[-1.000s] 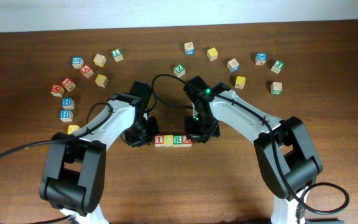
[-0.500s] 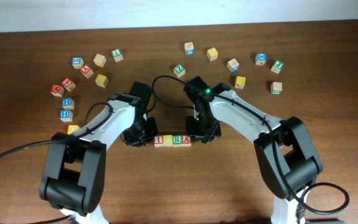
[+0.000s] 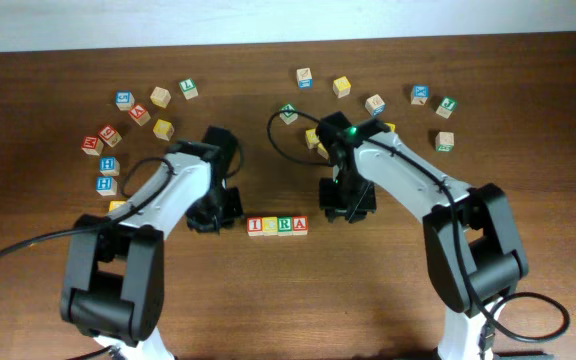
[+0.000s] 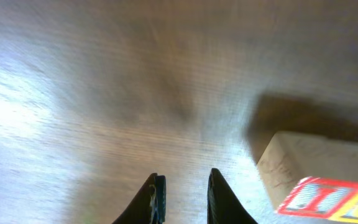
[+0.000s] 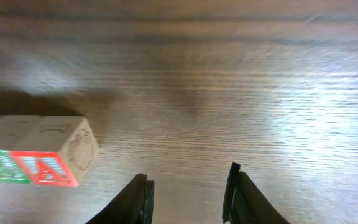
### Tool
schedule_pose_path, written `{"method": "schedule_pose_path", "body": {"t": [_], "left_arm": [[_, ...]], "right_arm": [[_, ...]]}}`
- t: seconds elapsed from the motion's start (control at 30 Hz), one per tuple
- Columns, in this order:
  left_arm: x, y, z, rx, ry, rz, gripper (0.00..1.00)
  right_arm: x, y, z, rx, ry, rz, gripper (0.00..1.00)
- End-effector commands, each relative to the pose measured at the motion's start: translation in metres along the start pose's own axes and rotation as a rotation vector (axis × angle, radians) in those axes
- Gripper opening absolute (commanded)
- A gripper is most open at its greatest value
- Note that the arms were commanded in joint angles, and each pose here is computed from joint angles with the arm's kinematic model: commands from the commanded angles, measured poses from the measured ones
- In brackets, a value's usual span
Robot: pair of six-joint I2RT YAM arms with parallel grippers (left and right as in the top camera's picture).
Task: Spell out ICRA
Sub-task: 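Raise both grippers away from the aligned ICRA row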
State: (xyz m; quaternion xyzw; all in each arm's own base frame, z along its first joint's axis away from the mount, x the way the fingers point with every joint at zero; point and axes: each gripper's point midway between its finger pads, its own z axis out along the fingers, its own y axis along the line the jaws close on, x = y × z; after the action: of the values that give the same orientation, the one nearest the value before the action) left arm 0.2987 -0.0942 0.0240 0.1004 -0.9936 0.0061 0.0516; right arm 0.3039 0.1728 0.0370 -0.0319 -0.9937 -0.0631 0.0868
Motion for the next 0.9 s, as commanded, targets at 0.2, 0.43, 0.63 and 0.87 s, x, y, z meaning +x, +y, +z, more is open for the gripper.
{"method": "schedule_pose_path", "body": {"t": [0.2, 0.43, 0.63, 0.87], "left_arm": [[0.006, 0.036, -0.163, 0.175, -0.430, -0.039, 0.44], [0.066, 0.066, -0.186, 0.135, -0.440, -0.049, 0.73], [0.090, 0.074, -0.178, 0.233, -0.615, -0.079, 0.96], [0.086, 0.074, -0.187, 0.290, -0.750, -0.104, 0.99]], "right_arm": [[0.050, -0.015, -0.177, -0.071, -0.409, -0.069, 0.36], [0.107, -0.044, -0.196, -0.082, -0.479, -0.046, 0.71], [0.108, -0.046, -0.186, -0.145, -0.592, -0.056, 0.81], [0.084, -0.043, -0.193, -0.140, -0.689, -0.046, 0.98]]}}
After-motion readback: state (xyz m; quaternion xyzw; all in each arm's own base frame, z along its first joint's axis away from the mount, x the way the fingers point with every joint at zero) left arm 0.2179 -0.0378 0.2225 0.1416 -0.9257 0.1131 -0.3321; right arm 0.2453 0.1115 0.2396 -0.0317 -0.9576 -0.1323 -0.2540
